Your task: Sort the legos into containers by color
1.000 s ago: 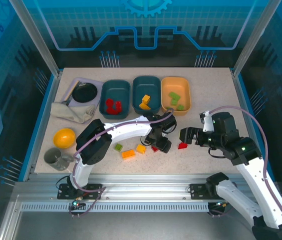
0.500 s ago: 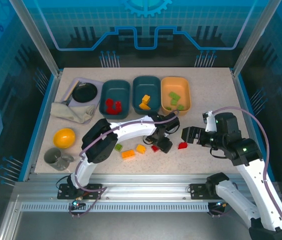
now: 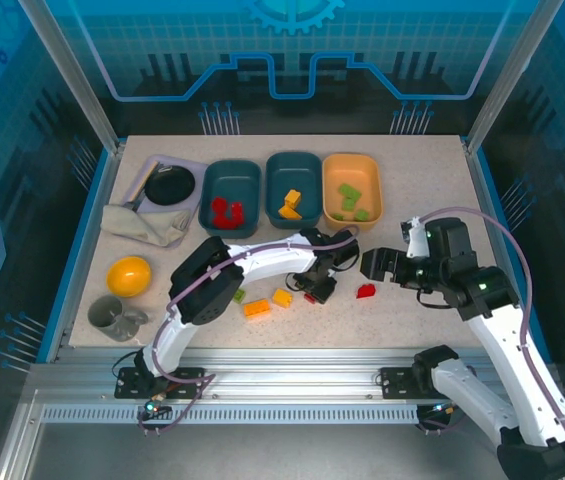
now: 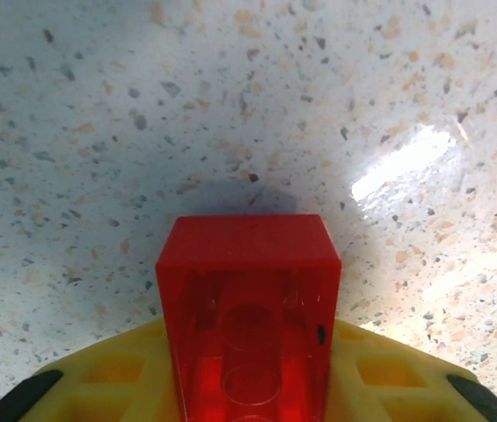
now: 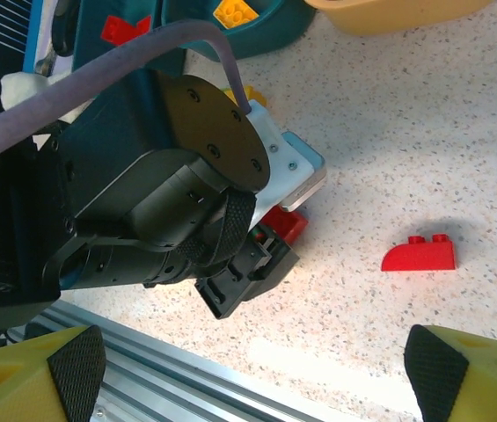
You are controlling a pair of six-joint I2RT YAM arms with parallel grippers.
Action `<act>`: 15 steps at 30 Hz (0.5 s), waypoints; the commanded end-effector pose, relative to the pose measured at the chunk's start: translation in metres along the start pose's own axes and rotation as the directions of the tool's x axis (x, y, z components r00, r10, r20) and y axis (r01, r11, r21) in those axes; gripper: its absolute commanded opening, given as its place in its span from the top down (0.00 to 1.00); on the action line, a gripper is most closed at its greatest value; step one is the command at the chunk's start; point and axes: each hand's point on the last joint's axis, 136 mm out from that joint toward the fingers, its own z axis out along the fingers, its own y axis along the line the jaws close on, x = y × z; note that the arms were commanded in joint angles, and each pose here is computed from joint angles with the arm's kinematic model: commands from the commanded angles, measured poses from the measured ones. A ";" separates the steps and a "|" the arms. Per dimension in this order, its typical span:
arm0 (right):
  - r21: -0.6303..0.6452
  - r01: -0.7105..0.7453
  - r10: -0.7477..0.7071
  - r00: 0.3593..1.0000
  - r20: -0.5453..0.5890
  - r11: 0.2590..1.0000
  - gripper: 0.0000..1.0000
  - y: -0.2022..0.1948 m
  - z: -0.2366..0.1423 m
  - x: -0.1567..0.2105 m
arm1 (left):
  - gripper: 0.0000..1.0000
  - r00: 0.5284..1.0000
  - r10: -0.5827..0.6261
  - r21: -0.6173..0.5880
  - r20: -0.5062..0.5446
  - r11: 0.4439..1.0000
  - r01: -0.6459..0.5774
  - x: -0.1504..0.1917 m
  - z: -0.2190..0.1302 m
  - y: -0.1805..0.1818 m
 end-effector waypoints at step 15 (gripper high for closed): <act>-0.232 0.378 -0.395 0.918 -0.027 0.896 0.12 0.114 0.055 -0.049 | 0.68 0.647 -0.733 0.295 0.210 0.679 0.673 -0.058 -0.126 0.209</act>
